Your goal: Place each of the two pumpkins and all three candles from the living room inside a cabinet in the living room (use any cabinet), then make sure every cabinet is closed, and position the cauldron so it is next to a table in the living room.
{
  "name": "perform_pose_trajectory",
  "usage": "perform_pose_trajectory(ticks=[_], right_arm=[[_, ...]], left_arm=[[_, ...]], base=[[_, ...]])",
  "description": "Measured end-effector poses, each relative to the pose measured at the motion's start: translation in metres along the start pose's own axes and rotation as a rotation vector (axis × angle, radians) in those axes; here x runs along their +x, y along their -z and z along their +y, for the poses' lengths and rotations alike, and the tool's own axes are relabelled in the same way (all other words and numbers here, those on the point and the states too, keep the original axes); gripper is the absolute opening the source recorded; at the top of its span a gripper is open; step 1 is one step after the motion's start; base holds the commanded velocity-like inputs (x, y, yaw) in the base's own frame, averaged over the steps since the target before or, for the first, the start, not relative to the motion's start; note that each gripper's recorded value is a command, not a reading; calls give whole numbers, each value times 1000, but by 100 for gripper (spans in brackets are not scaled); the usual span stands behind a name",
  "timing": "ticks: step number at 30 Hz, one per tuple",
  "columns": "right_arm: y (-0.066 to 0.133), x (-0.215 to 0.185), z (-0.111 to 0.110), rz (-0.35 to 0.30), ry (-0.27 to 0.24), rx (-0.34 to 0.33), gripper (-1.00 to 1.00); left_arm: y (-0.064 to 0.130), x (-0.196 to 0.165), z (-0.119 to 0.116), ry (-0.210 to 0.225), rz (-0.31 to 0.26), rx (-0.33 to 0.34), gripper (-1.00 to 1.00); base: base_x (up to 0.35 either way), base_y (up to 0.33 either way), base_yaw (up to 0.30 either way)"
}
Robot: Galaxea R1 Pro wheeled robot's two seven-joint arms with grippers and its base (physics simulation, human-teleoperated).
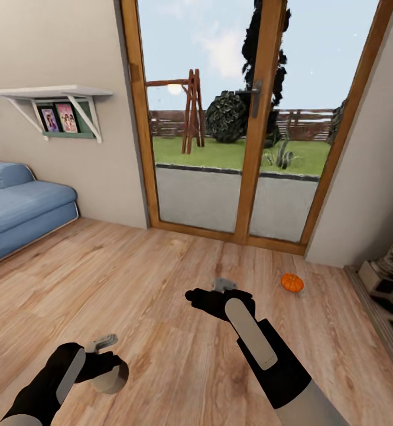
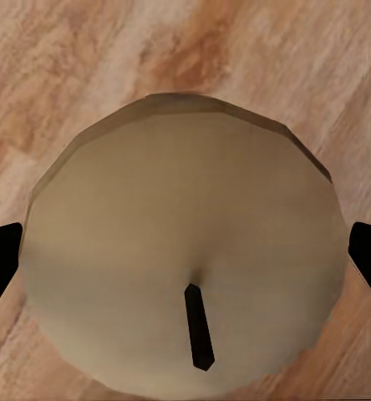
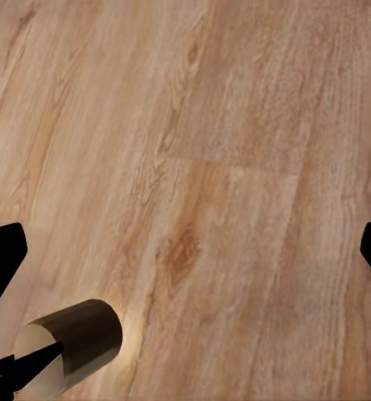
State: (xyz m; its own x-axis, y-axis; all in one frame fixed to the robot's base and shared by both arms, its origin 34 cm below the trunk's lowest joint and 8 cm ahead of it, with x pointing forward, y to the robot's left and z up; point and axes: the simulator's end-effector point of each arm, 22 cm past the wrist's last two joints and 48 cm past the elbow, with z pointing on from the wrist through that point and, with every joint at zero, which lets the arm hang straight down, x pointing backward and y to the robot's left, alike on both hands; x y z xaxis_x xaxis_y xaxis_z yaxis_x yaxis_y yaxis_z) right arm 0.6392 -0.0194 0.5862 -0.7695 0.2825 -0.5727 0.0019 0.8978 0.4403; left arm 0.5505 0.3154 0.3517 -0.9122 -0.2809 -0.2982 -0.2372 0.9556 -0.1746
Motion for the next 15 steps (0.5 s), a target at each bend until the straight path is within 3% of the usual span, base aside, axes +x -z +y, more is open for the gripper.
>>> perform_pose_trajectory(ticks=[15], right_arm=[[17,-25,15,1,0,-1,100]], left_arm=[[28,-17,-8,-1,-1,-1,-100]], base=[[0,0,-280]])
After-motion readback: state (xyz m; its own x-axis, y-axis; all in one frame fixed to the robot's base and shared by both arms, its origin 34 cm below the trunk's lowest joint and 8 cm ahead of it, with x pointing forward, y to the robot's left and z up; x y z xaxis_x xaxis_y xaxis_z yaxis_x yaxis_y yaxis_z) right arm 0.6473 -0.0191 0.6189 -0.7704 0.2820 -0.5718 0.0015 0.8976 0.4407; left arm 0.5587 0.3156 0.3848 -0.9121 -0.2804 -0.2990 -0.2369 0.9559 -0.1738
